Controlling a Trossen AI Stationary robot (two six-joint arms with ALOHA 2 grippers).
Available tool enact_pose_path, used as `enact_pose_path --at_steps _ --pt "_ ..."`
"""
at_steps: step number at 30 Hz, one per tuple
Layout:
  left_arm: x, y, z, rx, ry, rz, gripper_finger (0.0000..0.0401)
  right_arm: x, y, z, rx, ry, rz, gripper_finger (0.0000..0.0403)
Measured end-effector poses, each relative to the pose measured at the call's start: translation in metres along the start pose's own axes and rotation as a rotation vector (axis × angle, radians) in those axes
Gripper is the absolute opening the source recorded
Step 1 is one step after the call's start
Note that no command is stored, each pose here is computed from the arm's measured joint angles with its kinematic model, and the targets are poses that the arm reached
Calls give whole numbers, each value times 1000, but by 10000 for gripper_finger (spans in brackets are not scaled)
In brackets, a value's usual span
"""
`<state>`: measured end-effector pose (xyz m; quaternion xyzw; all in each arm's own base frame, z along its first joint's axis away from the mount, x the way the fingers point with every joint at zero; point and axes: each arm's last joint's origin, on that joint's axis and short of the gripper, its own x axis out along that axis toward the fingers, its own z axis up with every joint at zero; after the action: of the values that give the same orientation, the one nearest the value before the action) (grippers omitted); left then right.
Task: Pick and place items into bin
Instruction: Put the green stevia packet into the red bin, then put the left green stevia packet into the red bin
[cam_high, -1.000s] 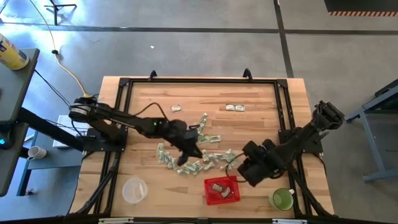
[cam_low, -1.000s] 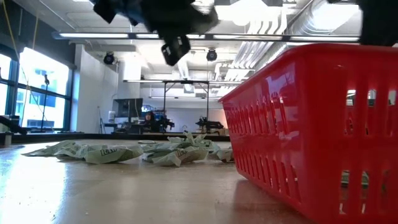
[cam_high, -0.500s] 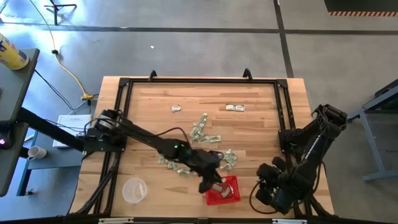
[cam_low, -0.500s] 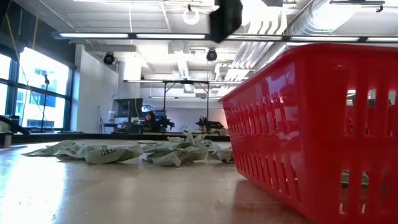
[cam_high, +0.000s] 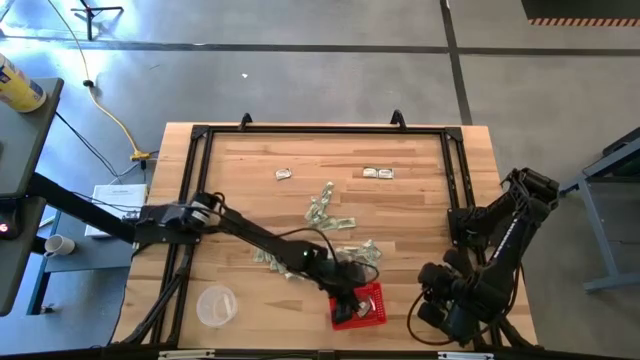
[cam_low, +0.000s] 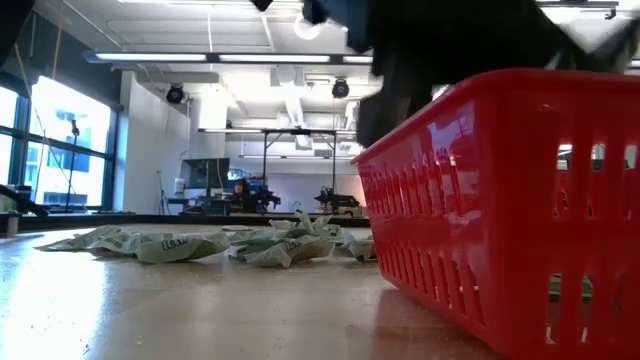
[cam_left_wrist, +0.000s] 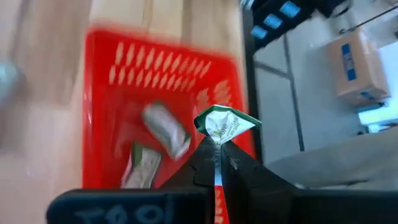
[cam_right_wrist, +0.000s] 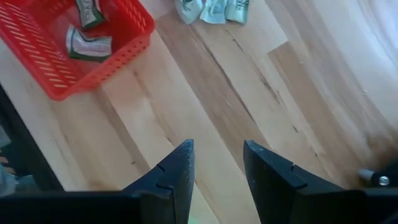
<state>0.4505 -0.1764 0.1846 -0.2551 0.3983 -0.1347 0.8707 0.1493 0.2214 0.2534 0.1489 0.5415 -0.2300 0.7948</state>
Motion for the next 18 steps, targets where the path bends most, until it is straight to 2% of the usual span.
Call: enact_pose_path --at_steps 3,7,9,12,14,18 --pt "5 4 -3 -24 -3 33 77 0 -1 0 -9 -6 -12 129" --pt "2 7 1 -36 -12 47 145 0 -4 1 -16 -7 -35 130" --pt "-4 7 5 -48 26 42 182 1 -5 2 -17 -7 -46 130" --pt "-29 1 28 -23 49 30 229 1 -6 4 -14 -7 -61 129" --pt "-54 3 43 27 95 117 246 2 -6 6 -5 -6 -64 130" --pt "-116 30 76 173 179 463 252 5 -5 12 43 -2 -64 130"
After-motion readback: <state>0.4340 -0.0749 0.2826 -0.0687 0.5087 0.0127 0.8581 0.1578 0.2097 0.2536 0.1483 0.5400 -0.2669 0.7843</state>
